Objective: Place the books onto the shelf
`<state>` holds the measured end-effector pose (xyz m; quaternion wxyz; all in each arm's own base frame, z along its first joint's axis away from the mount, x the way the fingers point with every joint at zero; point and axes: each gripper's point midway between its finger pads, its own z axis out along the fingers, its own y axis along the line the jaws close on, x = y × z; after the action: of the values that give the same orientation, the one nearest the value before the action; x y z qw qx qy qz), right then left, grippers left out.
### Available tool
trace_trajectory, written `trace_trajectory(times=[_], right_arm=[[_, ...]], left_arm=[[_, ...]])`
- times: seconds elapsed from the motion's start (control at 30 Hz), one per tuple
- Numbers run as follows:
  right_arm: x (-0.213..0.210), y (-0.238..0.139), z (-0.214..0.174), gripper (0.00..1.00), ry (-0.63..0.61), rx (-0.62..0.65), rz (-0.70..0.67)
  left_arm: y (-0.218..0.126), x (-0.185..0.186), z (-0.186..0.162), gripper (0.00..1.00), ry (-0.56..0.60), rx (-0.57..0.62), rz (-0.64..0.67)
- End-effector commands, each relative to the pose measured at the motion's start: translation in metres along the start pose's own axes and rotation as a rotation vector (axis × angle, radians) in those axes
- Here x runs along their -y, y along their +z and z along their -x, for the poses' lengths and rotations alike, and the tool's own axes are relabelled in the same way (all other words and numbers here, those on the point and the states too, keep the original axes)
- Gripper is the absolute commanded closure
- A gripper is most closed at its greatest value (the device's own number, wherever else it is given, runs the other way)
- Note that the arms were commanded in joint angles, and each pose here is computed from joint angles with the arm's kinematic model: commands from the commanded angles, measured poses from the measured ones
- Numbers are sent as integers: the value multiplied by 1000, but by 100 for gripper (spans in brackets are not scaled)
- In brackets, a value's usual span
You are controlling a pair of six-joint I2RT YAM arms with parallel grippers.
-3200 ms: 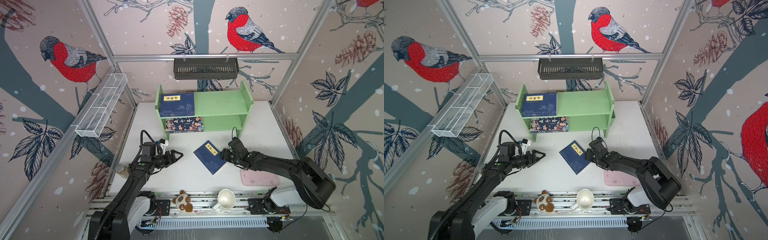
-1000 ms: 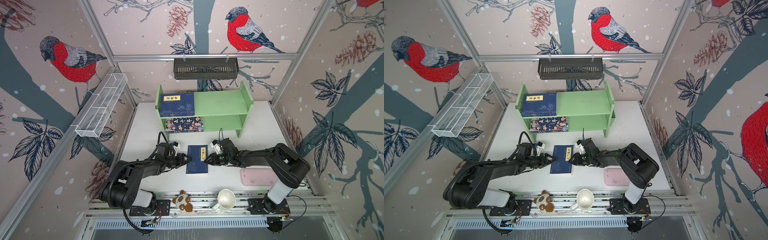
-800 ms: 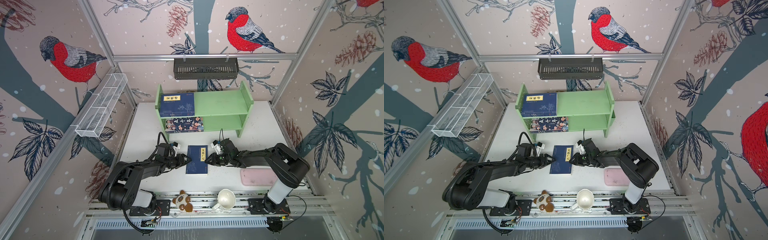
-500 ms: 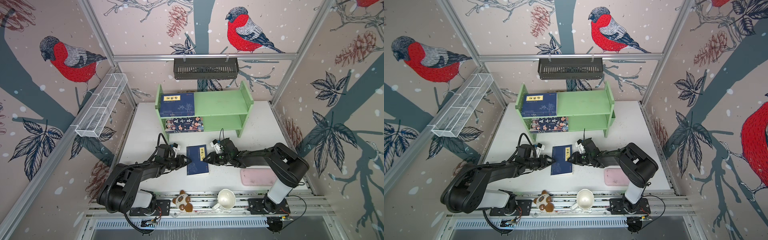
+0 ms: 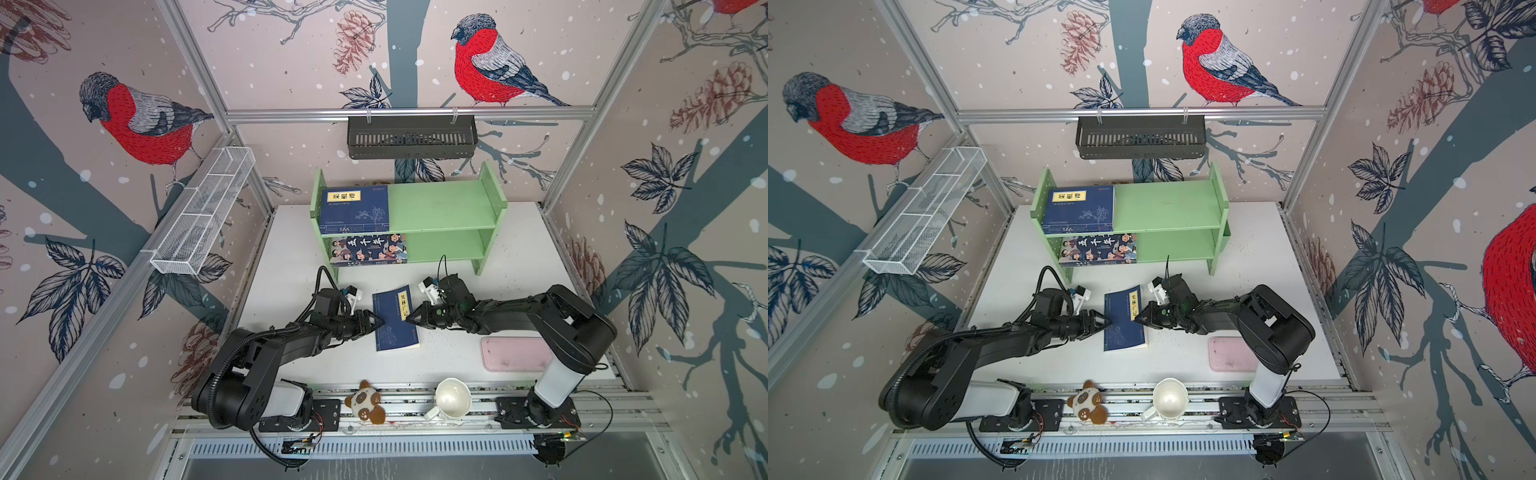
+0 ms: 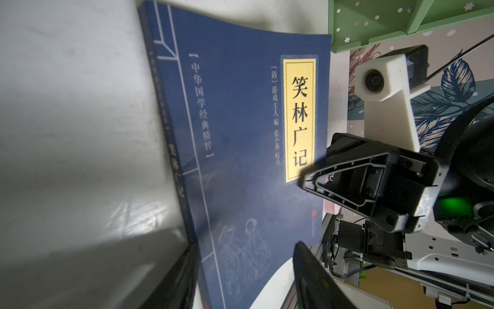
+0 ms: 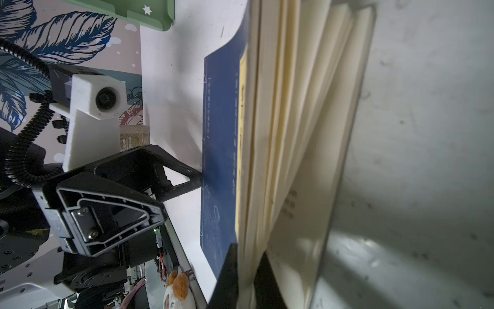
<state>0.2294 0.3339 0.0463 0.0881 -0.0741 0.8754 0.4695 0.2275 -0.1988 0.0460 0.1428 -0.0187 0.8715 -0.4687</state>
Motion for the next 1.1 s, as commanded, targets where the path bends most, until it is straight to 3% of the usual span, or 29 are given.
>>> trace_trajectory(times=[0.0, 0.13, 0.47, 0.7, 0.87, 0.97, 1.07], right_arm=[[-16, -2, 5, 97, -38, 6, 51], [-25, -9, 8, 98, -53, 13, 74], [-76, -46, 8, 99, -189, -14, 177], [-98, -65, -3, 99, -284, -88, 194], [-114, -75, -10, 99, -343, -129, 228], [-126, -81, -13, 99, -380, -139, 267], [-132, -84, -14, 99, -419, -154, 273]], left_arm=[[-2, 10, 4, 40, 44, 8, -30], [-11, 7, 13, 34, 111, 54, 48], [-52, 26, 36, 29, 178, 200, 38], [-62, 46, 37, 23, 154, 218, -94], [-69, 81, 30, 28, 127, 181, -299], [-72, 89, 27, 31, 132, 172, -334], [-75, 95, 27, 44, 147, 174, -354]])
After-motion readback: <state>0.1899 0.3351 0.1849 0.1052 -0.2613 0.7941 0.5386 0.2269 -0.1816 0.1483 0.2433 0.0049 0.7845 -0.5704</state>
